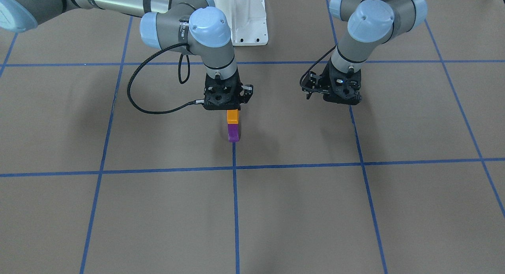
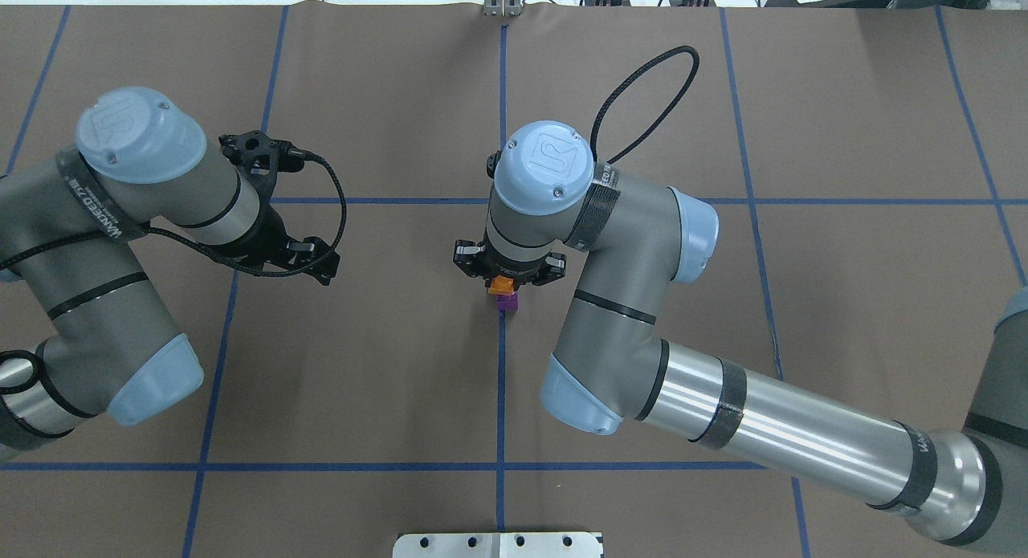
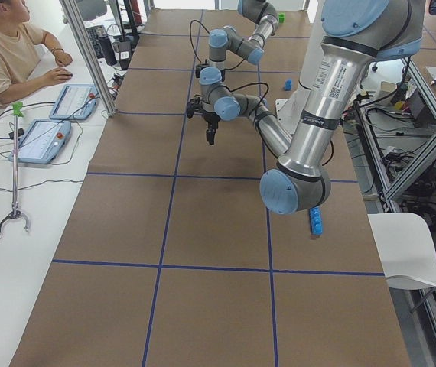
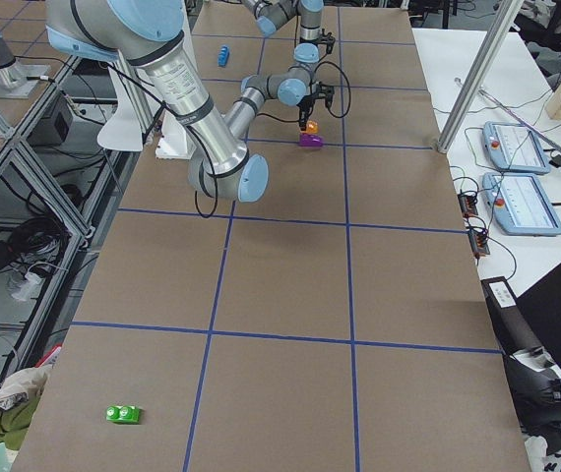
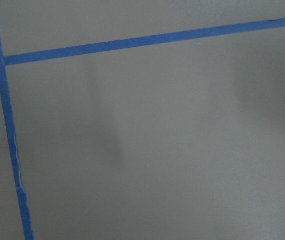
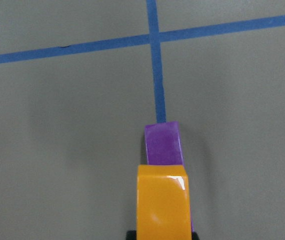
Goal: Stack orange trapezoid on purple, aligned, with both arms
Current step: 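Lower the orange trapezoid onto the purple block, aligning it, and release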
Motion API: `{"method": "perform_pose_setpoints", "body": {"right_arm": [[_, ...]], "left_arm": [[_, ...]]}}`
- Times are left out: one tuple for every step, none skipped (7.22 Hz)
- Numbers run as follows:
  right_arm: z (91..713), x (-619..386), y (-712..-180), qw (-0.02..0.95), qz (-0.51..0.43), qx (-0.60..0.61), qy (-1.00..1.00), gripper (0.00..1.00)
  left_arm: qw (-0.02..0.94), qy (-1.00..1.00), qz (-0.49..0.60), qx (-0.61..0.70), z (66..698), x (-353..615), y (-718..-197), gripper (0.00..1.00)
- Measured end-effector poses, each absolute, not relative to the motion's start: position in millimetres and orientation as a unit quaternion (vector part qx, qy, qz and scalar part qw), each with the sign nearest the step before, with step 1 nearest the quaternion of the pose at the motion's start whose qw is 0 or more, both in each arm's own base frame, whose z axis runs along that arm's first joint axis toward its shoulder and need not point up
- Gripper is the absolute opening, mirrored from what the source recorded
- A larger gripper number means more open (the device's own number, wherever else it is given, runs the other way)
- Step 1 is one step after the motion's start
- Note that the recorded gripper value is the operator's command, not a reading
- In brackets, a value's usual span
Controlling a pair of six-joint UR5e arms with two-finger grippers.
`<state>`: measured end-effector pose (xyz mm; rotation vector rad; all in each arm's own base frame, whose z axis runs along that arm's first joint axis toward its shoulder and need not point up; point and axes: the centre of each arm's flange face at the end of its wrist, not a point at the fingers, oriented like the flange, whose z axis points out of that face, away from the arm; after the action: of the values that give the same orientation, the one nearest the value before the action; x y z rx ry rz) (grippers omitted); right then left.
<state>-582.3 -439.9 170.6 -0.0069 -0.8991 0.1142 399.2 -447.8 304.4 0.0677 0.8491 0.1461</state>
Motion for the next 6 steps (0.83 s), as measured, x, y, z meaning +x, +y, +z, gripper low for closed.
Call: {"method": "perform_pose_setpoints", "body": {"right_arm": [[172.9,-583.8,-441.0,0.901,0.055,-0.002,-0.431,0.00],[176.7,-586.6,-440.3,0.904,0.052,-0.002,-0.425,0.00],[178.6,-589.4,-438.2,0.906,0.045,0.000,-0.421,0.00],[179.7,-593.0,-435.0,0.908,0.039,0.003,-0.417,0.00],[179.7,-595.9,-432.4,0.909,0.035,0.007,-0.416,0.00],[180.9,-598.4,-430.4,0.910,0.032,0.009,-0.414,0.00]], "left_arm": [[0.909,0.410,0.070,0.032,305.6,400.2,-448.1,1.00],[0.909,0.410,0.070,0.031,305.9,400.8,-448.3,1.00],[0.909,0.410,0.070,0.031,305.9,401.0,-448.4,1.00],[0.909,0.410,0.070,0.031,306.0,401.1,-448.4,1.00],[0.909,0.410,0.070,0.031,306.0,401.2,-448.5,1.00],[0.909,0.410,0.069,0.031,305.9,401.2,-448.4,1.00]]}}
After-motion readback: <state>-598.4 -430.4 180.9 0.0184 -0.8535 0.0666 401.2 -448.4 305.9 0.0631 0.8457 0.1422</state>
